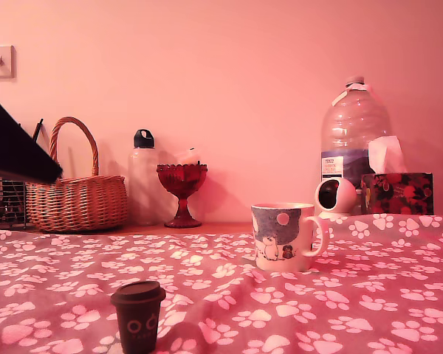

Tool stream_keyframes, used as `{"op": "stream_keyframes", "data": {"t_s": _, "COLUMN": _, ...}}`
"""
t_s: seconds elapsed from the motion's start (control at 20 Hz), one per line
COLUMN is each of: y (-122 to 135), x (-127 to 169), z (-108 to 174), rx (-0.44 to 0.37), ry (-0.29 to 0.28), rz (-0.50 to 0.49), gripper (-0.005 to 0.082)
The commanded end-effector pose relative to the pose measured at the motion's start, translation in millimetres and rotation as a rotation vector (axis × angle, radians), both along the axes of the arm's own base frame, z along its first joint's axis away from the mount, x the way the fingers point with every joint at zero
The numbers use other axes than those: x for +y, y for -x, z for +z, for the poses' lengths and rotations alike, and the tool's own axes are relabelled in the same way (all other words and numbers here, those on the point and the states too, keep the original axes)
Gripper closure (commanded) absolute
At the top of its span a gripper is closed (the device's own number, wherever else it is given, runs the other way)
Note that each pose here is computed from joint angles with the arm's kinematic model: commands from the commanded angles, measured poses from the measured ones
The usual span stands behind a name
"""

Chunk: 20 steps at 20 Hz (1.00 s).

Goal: Pick the coffee capsule and then drop it inside the coffee cup in front of you

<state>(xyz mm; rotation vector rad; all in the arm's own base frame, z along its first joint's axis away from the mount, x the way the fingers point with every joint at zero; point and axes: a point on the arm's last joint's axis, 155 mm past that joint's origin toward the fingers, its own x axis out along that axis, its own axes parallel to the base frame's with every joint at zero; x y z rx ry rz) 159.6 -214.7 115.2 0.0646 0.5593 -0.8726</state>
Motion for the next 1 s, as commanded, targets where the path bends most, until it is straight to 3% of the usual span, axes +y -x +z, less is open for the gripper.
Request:
{"op": "stream_keyframes", "data": {"t_s": 0.0, "y": 2.2, "x": 4.5, "z": -14.4, "rx": 0.005, "ry": -0.003, "rz": 0.006, "gripper": 0.0789}}
{"op": "stream_keyframes", "data": {"t_s": 0.4, "y": 0.7, "x": 8.7, "z": -17.8, "rx": -0.027, "ry": 0.031, "rz": -0.007, "gripper": 0.079}}
{"op": "stream_keyframes", "data": {"t_s": 0.65, "y": -0.7, "x": 7.6, "z": -30.1, "rx": -0.009, "ry": -0.016, "rz": -0.016, "gripper": 0.0764}}
{"op": "stream_keyframes", "data": {"t_s": 0.7, "y": -1.6, "x": 6.4, "z": -31.0, "rx": -0.006, "ry": -0.017, "rz": -0.017, "gripper": 0.0672}}
{"op": "stream_keyframes", "data": {"t_s": 0.8, "y": -3.8, "x": 5.6, "z": -34.0, "rx": 0.017, "ry": -0.013, "rz": 0.002, "gripper": 0.0323}}
{"op": "stream_keyframes", "data": {"t_s": 0.85, "y": -3.9, "x": 6.0, "z": -37.2, "rx": 0.022, "ry": -0.024, "rz": 0.002, "gripper": 0.0189}}
{"op": "stream_keyframes", "data": {"t_s": 0.95, "y": -5.1, "x": 5.2, "z": -41.5, "rx": 0.011, "ry": -0.052, "rz": -0.012, "gripper": 0.0152}}
